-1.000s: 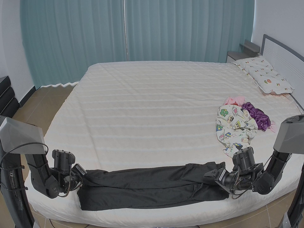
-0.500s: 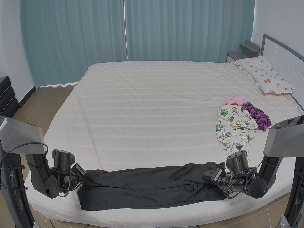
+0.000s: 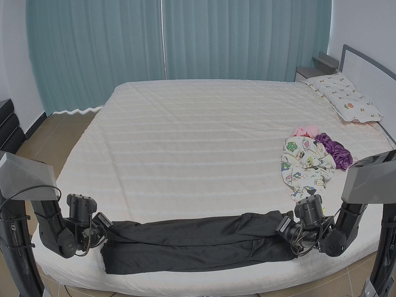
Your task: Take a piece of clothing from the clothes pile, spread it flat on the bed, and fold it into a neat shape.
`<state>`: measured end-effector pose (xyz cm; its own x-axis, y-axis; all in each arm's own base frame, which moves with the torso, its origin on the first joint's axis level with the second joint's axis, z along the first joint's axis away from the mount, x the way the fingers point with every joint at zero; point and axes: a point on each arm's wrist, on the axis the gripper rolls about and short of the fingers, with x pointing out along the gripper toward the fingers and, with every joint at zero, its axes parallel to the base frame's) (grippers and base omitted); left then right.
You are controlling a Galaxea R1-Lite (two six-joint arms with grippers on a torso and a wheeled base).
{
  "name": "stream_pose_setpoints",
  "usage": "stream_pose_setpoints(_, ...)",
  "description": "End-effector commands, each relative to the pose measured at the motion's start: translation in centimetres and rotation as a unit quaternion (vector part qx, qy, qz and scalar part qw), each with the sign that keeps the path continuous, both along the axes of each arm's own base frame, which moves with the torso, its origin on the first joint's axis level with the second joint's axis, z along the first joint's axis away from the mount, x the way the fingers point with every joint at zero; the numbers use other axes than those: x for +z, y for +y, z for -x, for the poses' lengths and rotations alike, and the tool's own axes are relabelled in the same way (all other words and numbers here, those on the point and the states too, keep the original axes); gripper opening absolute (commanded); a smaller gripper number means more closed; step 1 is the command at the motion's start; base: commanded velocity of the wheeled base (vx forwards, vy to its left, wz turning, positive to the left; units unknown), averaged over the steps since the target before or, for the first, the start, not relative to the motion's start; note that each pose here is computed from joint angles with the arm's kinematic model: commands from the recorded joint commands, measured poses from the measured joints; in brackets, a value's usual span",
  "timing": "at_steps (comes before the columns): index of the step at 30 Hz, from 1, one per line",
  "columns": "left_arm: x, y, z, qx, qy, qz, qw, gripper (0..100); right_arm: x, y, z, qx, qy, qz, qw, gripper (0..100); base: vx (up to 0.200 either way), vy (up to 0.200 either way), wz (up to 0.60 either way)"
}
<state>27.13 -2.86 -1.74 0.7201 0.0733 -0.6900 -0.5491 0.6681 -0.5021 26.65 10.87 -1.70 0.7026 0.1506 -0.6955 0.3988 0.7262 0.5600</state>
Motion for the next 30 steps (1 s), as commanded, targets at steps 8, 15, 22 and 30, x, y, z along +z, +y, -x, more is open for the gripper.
stream_pose_setpoints(8,3.0,0.0,-4.3,0.004,-0.069,0.011,0.9975,0,5.0,-0.8,-6.2,-0.046,-0.134,-0.053,0.9885,0,0.000,0.000,0.00)
stream_pose_setpoints(15,3.8,0.9,-5.2,0.044,-0.096,0.043,0.9934,0,5.3,-1.0,-6.2,-0.058,-0.166,-0.067,0.9822,0,0.000,0.000,0.00)
stream_pose_setpoints(22,2.7,0.9,-4.8,0.048,-0.073,0.047,0.9951,0,4.3,-1.6,-4.8,-0.058,-0.155,-0.061,0.9844,0,0.000,0.000,0.00)
stream_pose_setpoints(30,3.2,0.9,-5.6,0.042,-0.090,0.045,0.9941,0,4.1,-1.7,-4.3,-0.042,-0.150,-0.070,0.9854,0,0.000,0.000,0.00)
